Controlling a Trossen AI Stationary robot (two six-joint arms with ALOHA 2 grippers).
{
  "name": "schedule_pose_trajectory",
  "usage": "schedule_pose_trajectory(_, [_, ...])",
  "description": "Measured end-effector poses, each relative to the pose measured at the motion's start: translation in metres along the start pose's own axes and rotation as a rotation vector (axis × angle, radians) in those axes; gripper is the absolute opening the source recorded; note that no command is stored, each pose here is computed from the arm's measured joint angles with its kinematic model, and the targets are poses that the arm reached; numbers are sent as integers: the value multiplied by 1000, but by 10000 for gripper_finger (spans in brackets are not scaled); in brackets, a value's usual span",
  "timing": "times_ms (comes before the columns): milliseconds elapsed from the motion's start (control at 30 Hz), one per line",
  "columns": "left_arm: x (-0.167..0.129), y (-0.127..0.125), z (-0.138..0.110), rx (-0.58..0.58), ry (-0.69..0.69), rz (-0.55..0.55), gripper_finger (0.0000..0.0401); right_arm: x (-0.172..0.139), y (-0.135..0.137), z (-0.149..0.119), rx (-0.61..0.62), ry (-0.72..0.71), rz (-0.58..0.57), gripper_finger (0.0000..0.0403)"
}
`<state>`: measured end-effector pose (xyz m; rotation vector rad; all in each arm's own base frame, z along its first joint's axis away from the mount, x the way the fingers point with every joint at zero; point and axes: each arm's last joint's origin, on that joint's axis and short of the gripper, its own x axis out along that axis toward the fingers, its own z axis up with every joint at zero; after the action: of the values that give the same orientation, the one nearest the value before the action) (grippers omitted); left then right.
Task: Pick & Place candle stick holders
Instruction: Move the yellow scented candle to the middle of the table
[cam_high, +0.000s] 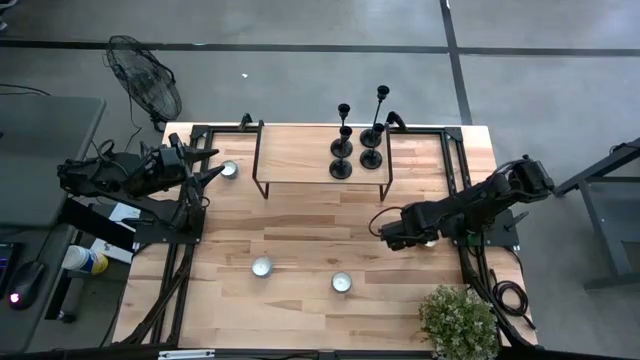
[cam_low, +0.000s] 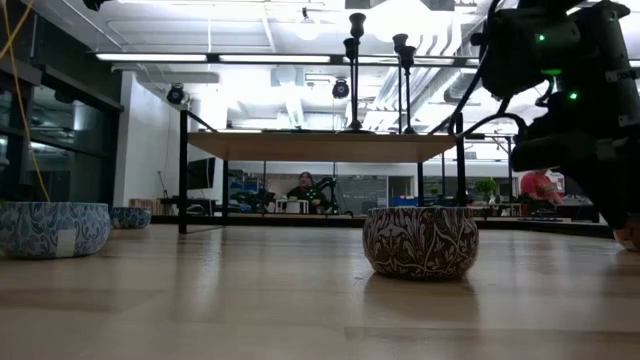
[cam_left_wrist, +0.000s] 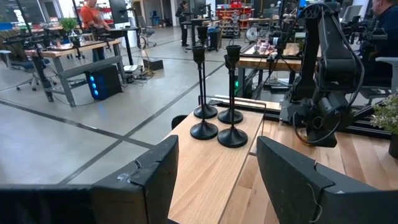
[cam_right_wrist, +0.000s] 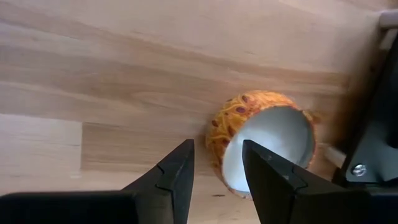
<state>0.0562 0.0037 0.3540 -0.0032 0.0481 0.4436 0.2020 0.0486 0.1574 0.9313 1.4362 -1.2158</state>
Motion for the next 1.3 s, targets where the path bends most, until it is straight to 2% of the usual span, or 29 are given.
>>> schedule_pose_trajectory(367, [0, 0, 0, 1, 0, 0, 211, 0, 2, 0, 14, -19, 18, 122])
schedule_pose_trajectory(900, [0, 0, 0, 4, 1, 1, 211, 4, 0, 0, 13, -12, 13, 22])
schedule_pose_trajectory(1167, [0, 0, -1, 9, 6, 2, 211, 0, 6, -1, -72, 11, 66, 4])
schedule_pose_trajectory(1300, [0, 0, -1, 8, 6, 2, 211, -11, 14, -2, -174, 19, 124, 2])
